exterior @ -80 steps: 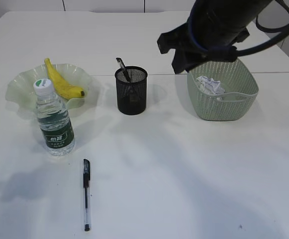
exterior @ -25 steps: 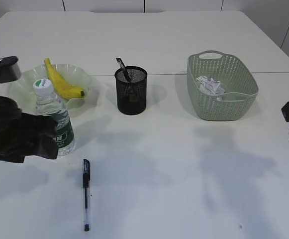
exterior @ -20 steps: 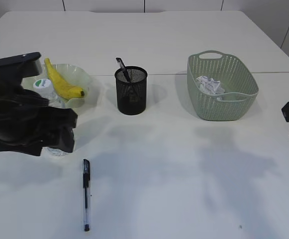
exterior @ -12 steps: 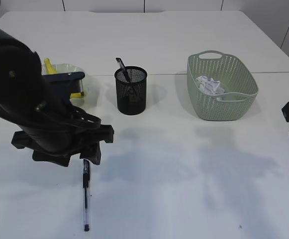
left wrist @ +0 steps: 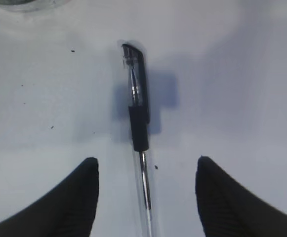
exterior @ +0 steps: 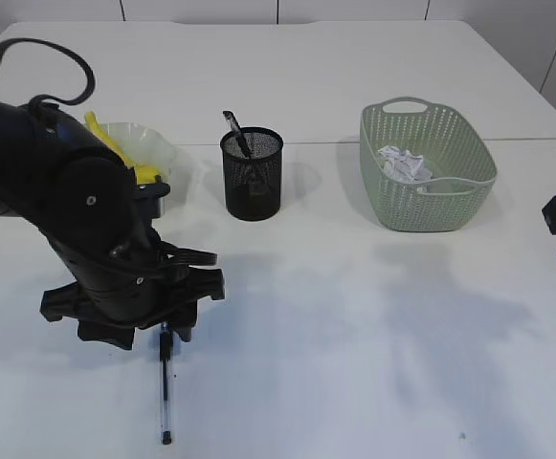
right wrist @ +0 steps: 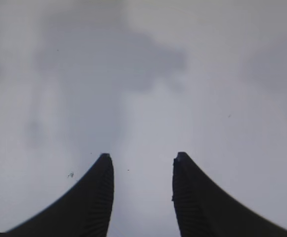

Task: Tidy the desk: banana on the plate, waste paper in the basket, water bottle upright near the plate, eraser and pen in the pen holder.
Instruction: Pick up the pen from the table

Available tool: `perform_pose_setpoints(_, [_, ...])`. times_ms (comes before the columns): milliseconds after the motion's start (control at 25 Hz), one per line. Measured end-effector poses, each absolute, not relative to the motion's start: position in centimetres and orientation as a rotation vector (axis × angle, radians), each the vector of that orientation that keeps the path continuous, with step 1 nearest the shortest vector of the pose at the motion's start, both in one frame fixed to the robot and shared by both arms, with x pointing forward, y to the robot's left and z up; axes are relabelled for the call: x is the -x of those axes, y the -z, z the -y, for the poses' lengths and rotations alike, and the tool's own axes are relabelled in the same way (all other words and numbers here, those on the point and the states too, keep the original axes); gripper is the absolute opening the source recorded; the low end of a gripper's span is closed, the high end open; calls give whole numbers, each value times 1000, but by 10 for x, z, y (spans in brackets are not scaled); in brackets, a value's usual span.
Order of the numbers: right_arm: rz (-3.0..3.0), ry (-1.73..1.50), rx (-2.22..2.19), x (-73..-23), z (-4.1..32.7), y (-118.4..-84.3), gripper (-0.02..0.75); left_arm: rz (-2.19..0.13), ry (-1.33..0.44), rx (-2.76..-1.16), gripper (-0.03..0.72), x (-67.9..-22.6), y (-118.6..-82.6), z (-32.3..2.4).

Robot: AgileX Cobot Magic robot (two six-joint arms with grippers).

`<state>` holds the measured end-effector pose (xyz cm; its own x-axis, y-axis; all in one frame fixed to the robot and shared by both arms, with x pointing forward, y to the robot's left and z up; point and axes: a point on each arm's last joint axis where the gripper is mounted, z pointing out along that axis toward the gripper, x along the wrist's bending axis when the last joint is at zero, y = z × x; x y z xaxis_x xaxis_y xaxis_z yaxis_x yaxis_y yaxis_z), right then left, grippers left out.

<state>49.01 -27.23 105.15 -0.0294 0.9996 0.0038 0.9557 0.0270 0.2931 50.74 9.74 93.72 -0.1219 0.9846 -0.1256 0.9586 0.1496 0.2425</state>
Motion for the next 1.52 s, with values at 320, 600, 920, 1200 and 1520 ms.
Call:
perform_pose_setpoints(320, [-2093, -318, -2037, -490, 272, -1052, 305, -2233, -135, -1845, 435, -513, -915, -93])
perform_pose_setpoints(600, [-2093, -318, -2037, -490, 272, -1052, 305, -2249, -124, -1816, 433, -515, -905, -90])
perform_pose_setpoints(920, [-2093, -318, -2037, -490, 272, -1052, 305, -2252, -121, -1812, 424, -517, -900, -89])
perform_pose_setpoints(1200, [-2093, -318, -2037, -490, 272, -1052, 305, -2253, -121, -1814, 422, -517, -899, -89])
perform_pose_setpoints(1520, [-2093, -318, -2037, -490, 272, -1052, 305, -2278, -125, -1833, 422, -516, -894, -90])
